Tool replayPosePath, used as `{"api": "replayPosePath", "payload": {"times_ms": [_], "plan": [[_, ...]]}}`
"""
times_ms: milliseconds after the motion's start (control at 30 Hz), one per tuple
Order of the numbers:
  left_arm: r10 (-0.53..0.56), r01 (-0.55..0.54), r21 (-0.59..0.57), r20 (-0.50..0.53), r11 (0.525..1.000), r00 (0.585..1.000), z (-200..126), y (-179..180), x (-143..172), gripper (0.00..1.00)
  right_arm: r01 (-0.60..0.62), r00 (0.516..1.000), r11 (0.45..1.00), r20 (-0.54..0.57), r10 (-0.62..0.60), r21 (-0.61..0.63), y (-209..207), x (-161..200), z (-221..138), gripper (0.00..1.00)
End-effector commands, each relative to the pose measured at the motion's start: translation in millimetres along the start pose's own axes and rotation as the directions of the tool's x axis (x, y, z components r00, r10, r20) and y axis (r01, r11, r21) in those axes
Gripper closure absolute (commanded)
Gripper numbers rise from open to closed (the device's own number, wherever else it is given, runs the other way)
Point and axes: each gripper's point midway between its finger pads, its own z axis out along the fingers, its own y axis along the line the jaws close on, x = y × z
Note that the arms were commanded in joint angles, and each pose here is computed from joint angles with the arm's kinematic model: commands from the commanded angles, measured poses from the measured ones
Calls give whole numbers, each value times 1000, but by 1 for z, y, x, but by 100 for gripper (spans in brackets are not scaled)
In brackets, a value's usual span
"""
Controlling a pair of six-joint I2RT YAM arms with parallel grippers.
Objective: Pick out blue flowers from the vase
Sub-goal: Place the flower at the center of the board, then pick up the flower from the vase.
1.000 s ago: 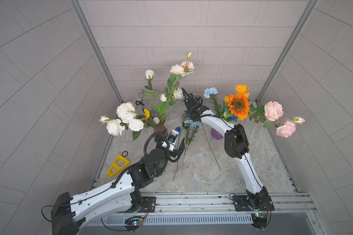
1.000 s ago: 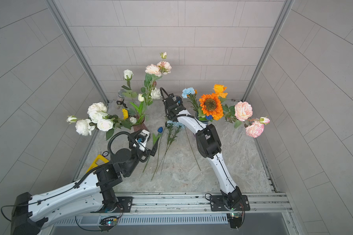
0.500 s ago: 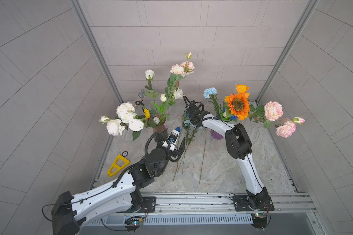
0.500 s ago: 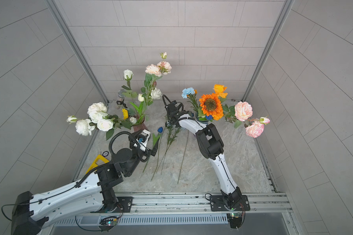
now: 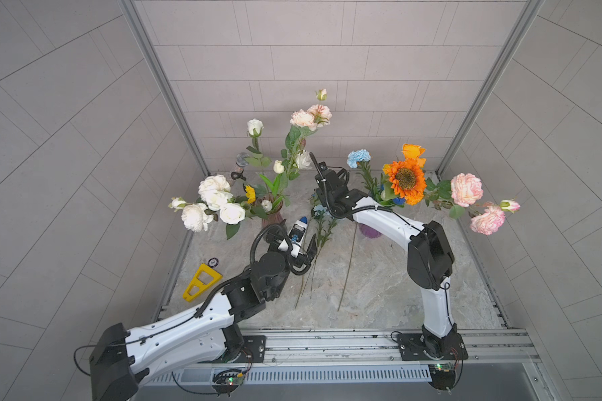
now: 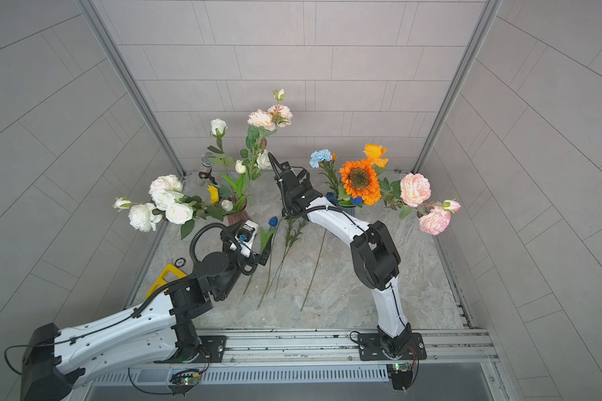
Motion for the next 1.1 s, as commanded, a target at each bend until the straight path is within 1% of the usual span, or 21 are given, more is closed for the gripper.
{"api": "replayPosePath", "payload": {"times_ms": [0, 33, 100, 233, 300, 333, 400, 500, 633, 733, 800, 900, 1067], "plan": [[-50, 51, -37, 10, 998, 999, 6, 7, -15, 0, -2, 995, 987, 99, 19, -163, 28, -22, -48, 29], [-57, 57, -39, 10, 998, 998, 8, 7, -16, 0, -15, 993, 982, 115, 37, -187, 29, -22, -60, 27], [-72, 72, -49, 6, 996, 997, 12, 8, -18, 0, -34, 991, 984, 118, 56, -177, 20, -10, -79, 25], [-140, 137, -77, -34, 988, 990, 26, 19, -14, 0, -100, 987, 985, 109, 116, -142, -9, 26, -122, 20], [-183, 179, -81, -56, 981, 981, 35, 24, -11, 0, -151, 980, 977, 104, 168, -154, -24, 43, -147, 18], [-194, 189, -78, -65, 979, 979, 40, 24, -11, 0, -188, 972, 969, 111, 207, -161, -32, 50, -162, 16], [-200, 195, -70, -77, 978, 977, 50, 22, -13, 0, -244, 960, 956, 100, 262, -163, -45, 70, -179, 8], [-194, 191, -50, -70, 980, 978, 64, 13, -18, 0, -293, 948, 949, 93, 304, -114, -69, 91, -201, 0], [-188, 186, -29, -62, 982, 980, 83, 1, -24, 0, -343, 935, 937, 76, 347, -61, -91, 116, -216, 0], [-172, 171, -16, -68, 985, 983, 96, -8, -28, 0, -401, 911, 916, 104, 398, 8, -117, 132, -230, 0], [-166, 166, -10, -64, 986, 984, 103, -12, -31, 0, -416, 905, 908, 127, 406, 58, -134, 141, -240, 0], [-164, 165, 2, -47, 986, 985, 113, -18, -34, 0, -428, 900, 894, 158, 407, 135, -159, 148, -256, 0], [-174, 175, 24, -50, 984, 984, 132, -26, -36, 0, -486, 864, 846, 267, 427, 221, -198, 146, -281, 0]]}}
